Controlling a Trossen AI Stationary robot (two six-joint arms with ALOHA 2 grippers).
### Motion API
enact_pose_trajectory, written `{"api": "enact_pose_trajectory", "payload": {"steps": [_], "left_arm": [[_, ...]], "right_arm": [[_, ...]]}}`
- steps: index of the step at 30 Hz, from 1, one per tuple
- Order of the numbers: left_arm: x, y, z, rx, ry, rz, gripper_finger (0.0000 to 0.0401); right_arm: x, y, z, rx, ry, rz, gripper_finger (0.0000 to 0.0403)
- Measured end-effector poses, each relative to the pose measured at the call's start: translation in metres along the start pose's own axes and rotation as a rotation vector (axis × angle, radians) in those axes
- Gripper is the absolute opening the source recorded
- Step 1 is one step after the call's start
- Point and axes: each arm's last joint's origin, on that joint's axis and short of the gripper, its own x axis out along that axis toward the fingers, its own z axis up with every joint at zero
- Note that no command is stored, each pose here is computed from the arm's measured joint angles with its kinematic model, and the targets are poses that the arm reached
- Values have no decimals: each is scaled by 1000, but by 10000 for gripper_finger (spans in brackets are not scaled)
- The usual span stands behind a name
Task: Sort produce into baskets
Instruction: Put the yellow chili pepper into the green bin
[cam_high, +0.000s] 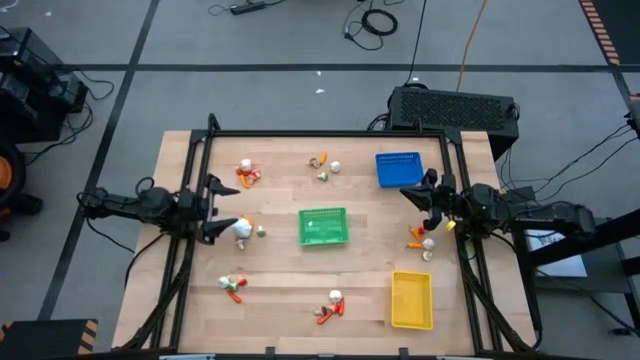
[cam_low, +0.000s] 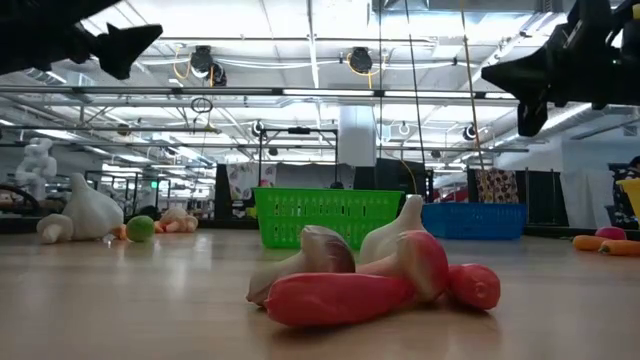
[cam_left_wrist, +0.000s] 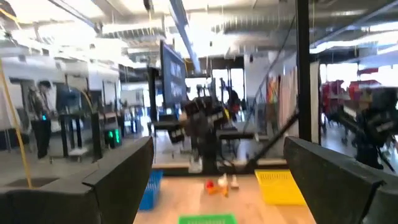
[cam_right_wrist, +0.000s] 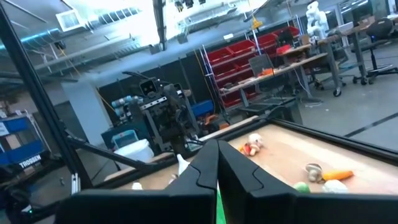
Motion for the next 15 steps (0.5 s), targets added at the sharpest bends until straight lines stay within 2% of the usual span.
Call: {"api": "enact_pose_trajectory", "payload": {"steps": [4, 9, 15], "left_arm": [[0, 1, 2, -2, 14, 7, 365], [4, 4, 11, -26, 146, 32, 365], [23, 17, 27, 44, 394, 219, 365]], "right_arm": [[5, 1, 2, -17, 5, -10, 0], [24, 10, 21, -111, 31, -40, 0], [65, 25, 47, -276, 124, -69, 0]]}}
